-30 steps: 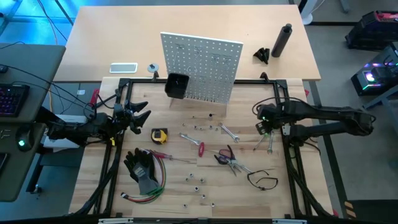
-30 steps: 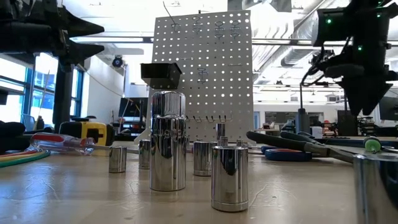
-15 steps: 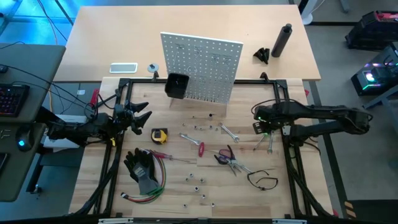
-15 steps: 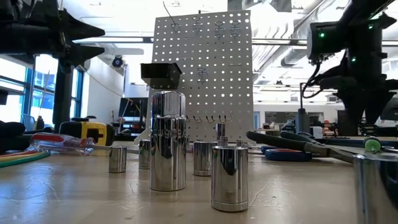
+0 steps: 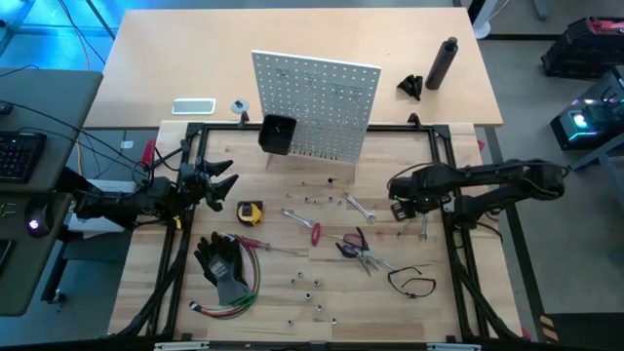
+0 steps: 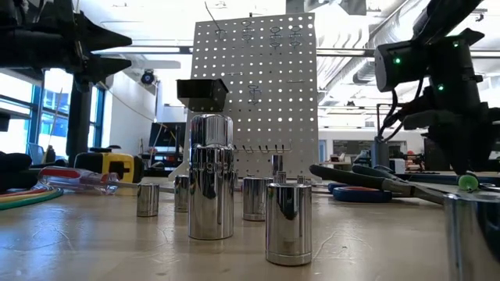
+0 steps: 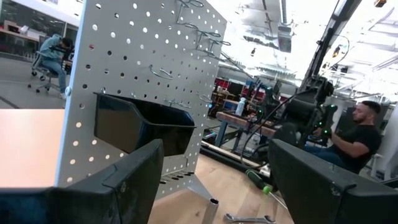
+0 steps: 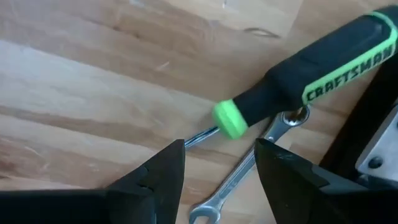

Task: Hang tools onto peg board
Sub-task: Hang the green screwdriver on the white peg board

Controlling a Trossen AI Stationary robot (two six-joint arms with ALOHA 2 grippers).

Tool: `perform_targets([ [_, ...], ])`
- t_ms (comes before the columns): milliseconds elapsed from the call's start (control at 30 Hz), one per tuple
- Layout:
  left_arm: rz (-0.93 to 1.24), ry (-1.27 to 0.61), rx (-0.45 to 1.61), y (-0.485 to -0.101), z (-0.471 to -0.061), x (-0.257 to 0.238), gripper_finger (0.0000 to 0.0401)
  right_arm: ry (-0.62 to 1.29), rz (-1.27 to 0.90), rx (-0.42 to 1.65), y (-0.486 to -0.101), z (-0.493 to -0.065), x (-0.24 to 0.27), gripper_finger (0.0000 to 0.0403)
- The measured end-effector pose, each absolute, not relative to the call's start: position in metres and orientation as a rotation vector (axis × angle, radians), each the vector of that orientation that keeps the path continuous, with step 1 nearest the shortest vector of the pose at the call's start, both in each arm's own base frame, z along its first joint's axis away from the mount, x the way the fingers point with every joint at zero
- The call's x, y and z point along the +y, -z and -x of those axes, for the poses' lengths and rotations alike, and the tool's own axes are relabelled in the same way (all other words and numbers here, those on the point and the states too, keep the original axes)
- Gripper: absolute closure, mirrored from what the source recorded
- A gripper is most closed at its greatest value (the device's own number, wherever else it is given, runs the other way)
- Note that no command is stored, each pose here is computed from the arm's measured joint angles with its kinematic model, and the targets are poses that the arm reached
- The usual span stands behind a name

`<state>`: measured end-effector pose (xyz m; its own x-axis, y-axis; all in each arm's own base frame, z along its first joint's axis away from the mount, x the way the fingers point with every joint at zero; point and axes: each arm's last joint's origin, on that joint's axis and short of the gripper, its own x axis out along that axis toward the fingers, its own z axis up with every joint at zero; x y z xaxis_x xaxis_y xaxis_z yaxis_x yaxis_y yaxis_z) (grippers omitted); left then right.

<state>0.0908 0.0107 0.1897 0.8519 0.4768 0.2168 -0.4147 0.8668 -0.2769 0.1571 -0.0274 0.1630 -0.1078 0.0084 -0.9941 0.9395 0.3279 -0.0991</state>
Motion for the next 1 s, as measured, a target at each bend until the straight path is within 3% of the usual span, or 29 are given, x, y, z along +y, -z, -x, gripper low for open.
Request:
perform_targets([
  [300, 0.222, -0.474, -0.279, -0.189, -0.091, 0.011, 0.0119, 0.991, -1.013, 1.379, -0.128, -0.148, -0.018, 0.0215],
  [467, 0.216, -0.465, -0.257, -0.187, -0.092, 0.01, 0.0119, 0.97, -0.958, 1.377, -0.128, -0.149, -0.012, 0.0226],
  [633, 0.215, -0.463, -0.251, -0.187, -0.092, 0.01, 0.0119, 0.903, -0.884, 1.372, -0.135, -0.155, -0.008, 0.0277],
  [867, 0.216, -0.463, -0.254, -0.187, -0.092, 0.01, 0.0119, 0.843, -0.818, 1.37, -0.136, -0.158, -0.002, 0.038],
  [1000, 0.216, -0.463, -0.254, -0.187, -0.092, 0.01, 0.0119, 0.819, -0.784, 1.369, -0.136, -0.158, -0.001, 0.0389],
])
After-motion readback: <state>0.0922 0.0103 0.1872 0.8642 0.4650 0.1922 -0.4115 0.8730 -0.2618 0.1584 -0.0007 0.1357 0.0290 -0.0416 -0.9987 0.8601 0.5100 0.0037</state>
